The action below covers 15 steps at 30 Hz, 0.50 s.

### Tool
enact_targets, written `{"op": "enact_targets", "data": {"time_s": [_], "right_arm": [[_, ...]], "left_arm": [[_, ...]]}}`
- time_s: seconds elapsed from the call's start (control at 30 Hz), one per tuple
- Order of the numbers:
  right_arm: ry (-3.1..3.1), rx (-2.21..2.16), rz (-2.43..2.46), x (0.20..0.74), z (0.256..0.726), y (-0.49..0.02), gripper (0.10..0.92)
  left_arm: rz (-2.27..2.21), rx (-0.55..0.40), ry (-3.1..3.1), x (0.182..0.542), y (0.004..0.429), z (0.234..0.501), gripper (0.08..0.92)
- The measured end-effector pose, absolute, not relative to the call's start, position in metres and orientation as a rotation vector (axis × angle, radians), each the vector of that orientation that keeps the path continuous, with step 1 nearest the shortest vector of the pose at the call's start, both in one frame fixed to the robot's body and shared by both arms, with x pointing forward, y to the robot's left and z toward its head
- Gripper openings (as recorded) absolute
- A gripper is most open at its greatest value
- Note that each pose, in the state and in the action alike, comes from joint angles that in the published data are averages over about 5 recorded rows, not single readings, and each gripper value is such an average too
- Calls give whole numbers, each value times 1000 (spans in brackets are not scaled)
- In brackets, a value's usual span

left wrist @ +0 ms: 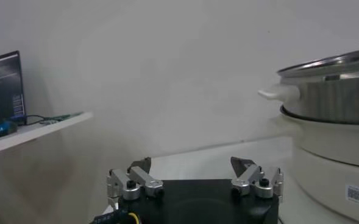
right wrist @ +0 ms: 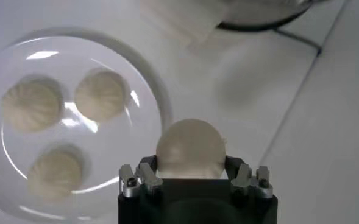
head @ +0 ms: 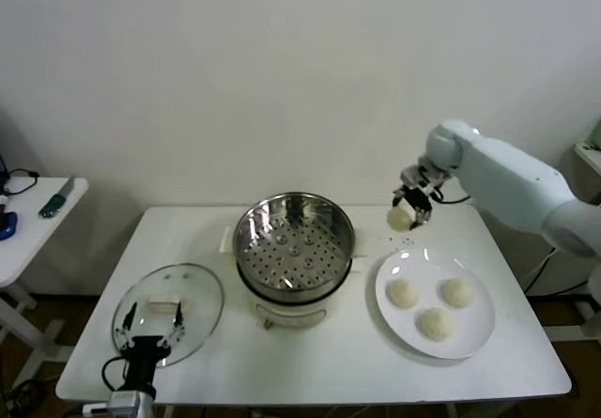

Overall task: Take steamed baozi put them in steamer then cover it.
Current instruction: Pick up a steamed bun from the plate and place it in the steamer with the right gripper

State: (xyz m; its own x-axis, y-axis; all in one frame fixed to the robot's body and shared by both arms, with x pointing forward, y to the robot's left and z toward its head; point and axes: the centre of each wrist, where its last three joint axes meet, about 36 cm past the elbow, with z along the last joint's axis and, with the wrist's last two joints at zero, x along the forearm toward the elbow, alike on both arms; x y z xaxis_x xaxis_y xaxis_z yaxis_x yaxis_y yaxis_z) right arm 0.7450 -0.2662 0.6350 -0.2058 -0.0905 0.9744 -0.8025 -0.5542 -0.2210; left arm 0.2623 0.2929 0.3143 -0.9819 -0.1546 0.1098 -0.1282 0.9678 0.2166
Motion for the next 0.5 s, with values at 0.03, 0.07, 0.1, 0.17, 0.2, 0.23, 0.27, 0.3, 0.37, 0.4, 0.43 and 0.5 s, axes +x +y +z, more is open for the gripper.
{"op": "enact_targets", "data": {"time_s": [0.03,0.07,0.1,0.17,0.2,0.23,0.27,0.3,0.37,0.4,0.43,0.5], "right_arm": [[-1032,1558,1854,746,647,-256,709],[-1008,1571,1897,746,659,-245,708],[-981,1584,1940,746,671,-233,707],[-923,1611,2022,745,691,-210,706],[-890,1625,2061,744,699,-197,705],[-856,1639,2098,743,706,-185,704],[-822,1652,2133,742,712,-173,704],[-785,1666,2166,740,716,-160,704],[-710,1693,2227,736,722,-135,704],[-672,1706,2254,733,724,-124,705],[-635,1719,2280,730,725,-112,706],[-561,1746,2327,724,724,-90,708]], "left_arm": [[-317,214,-2991,262,293,314,823],[-317,212,-2991,262,292,315,823],[-318,209,-2991,262,292,315,823],[-319,205,-2990,261,292,315,823],[-320,203,-2990,261,292,316,823],[-320,202,-2989,260,292,316,823],[-320,200,-2989,260,292,316,823],[-319,198,-2988,260,292,316,823],[-317,196,-2988,259,291,316,823],[-316,194,-2988,259,291,316,823],[-315,192,-2988,259,291,317,823],[-313,188,-2987,258,290,318,823]]}}
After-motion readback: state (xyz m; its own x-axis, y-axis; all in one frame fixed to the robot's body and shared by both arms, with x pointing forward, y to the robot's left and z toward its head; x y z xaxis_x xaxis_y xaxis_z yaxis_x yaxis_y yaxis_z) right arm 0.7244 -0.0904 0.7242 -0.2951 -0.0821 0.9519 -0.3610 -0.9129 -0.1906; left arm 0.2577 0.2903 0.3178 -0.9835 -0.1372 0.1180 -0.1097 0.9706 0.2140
